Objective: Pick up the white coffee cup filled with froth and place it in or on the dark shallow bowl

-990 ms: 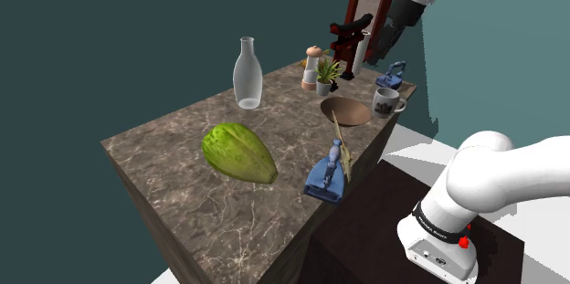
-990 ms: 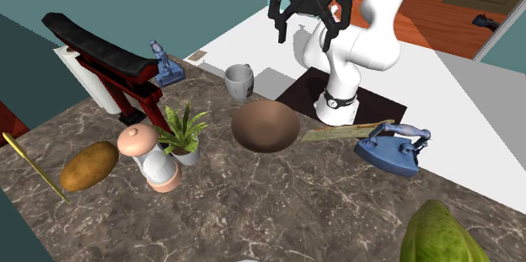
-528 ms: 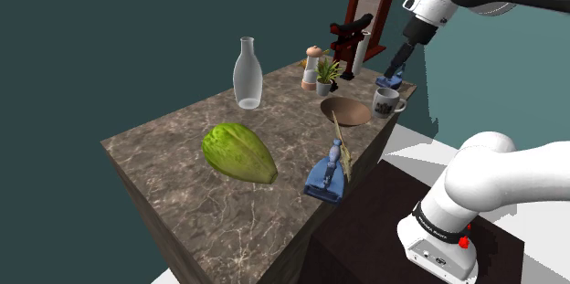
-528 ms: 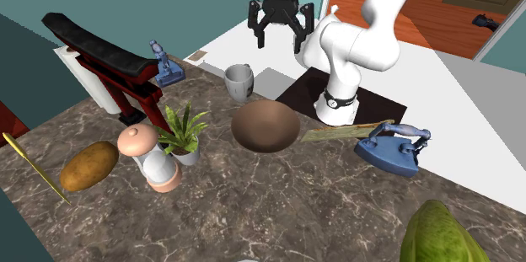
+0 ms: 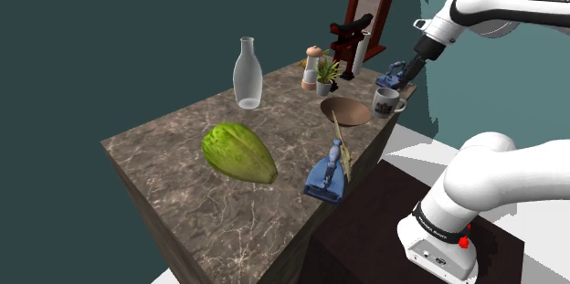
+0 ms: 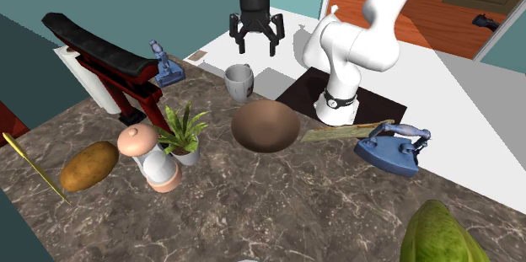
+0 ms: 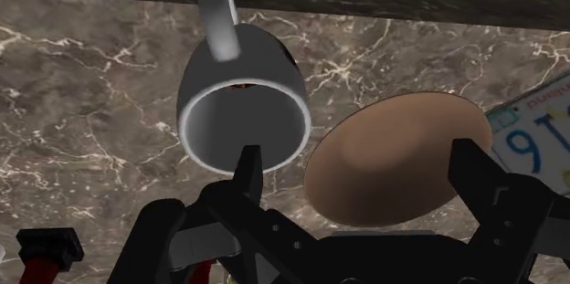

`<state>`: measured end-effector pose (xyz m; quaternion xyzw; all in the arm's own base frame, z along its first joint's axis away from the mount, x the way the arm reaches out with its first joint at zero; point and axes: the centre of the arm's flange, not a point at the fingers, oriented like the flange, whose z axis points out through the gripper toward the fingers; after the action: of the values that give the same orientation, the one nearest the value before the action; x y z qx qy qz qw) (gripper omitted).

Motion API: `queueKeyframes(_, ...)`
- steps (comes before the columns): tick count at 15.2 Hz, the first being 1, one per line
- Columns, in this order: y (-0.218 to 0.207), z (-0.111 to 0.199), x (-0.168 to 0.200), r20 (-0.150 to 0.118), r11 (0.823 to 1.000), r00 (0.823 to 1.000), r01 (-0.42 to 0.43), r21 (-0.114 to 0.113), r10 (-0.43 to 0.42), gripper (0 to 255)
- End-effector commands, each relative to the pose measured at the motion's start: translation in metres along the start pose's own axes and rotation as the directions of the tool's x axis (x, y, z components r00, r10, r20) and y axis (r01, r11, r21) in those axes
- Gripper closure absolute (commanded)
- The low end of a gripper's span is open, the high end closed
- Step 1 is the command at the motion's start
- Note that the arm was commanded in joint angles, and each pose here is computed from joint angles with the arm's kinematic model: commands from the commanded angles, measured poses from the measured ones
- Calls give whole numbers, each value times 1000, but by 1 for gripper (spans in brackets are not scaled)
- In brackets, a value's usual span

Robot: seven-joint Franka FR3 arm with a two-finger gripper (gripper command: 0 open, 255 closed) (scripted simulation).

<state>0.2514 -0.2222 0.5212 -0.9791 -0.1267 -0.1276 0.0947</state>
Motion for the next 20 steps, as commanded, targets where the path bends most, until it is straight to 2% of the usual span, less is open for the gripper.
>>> queueKeyframes(1, 24, 8, -17, -7, 1000, 1000, 15, 13, -15, 0)
queueKeyframes(6, 76, 28, -47, -23, 998, 999, 41, 43, -40, 0)
queueKeyframes(14, 75, 68, -47, -23, 998, 999, 41, 43, -40, 0)
queueKeyframes(20, 75, 68, -47, -23, 998, 999, 41, 43, -40, 0)
